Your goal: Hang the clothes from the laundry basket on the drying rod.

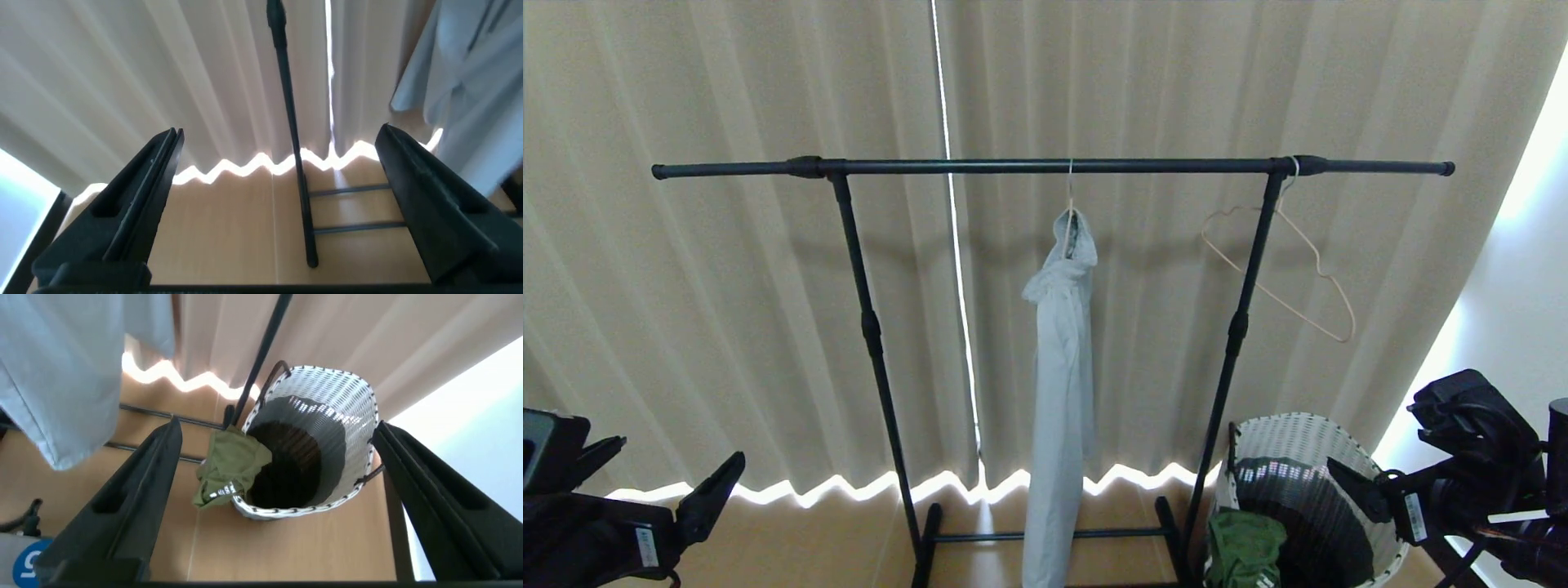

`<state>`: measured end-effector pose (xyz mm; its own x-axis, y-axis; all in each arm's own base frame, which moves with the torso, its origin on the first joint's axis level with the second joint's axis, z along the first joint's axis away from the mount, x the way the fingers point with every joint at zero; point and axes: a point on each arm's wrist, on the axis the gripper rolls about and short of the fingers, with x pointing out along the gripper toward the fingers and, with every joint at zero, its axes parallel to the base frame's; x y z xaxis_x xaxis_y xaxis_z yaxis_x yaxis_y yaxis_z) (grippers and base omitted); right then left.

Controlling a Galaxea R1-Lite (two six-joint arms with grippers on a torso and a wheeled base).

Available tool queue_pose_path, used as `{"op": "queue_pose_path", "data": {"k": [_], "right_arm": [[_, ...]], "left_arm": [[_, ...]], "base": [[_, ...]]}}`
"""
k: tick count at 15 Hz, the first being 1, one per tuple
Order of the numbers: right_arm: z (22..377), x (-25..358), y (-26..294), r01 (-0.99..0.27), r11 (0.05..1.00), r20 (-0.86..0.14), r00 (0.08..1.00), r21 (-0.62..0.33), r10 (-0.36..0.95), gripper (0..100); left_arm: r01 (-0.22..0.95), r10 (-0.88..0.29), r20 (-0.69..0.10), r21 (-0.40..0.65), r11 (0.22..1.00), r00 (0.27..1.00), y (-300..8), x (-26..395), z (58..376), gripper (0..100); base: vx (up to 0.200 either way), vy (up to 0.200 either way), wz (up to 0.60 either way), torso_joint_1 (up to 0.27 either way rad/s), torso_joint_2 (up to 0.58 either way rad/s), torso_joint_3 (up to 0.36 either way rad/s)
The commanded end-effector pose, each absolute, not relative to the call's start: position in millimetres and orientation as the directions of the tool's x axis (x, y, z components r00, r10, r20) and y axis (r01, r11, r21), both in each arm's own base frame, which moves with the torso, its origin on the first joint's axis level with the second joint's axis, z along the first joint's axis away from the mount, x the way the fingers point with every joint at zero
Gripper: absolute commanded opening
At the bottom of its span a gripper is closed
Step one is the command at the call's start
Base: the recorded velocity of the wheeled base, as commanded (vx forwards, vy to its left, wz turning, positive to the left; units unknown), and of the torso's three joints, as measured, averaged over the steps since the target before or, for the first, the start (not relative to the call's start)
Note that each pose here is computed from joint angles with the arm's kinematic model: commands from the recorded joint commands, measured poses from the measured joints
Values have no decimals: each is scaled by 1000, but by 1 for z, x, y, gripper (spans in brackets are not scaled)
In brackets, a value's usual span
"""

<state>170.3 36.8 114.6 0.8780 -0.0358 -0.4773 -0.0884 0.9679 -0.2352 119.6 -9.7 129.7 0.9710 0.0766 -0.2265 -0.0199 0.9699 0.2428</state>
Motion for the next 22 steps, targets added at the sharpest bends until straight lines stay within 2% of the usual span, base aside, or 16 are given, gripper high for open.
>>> {"op": "queue_pose_path", "data": {"k": [1,5,10,14,17,19,22], "right_arm": [[114,170,37,-91,966,-477,878,-241,-37,100],[114,170,36,-72,958,-473,878,-276,-70,100],[114,170,36,-71,958,-474,877,-277,-72,100],[114,170,36,-73,958,-474,878,-278,-70,100],[116,169,35,-62,958,-467,881,-281,-80,100],[114,168,35,-61,957,-471,878,-284,-84,100],[112,168,35,-65,956,-482,872,-287,-85,100]], "left_arm": [[-16,75,-234,244,970,969,-10,119,128,100],[-16,75,-236,245,969,969,-10,119,128,100],[-15,74,-233,246,969,970,-10,119,128,100],[-36,78,-172,235,971,982,-9,119,139,100],[-57,75,-75,221,974,994,-8,108,153,100],[-57,72,-65,219,974,995,-8,106,154,100],[-47,68,-89,223,974,994,-9,108,151,100]], "base": [[0,0,0,0,0,0],[0,0,0,-13,25,14],[0,0,0,-184,403,215],[0,0,0,-223,476,260],[0,0,0,-209,471,258],[0,0,0,-195,466,256],[0,0,0,-194,453,263]]}}
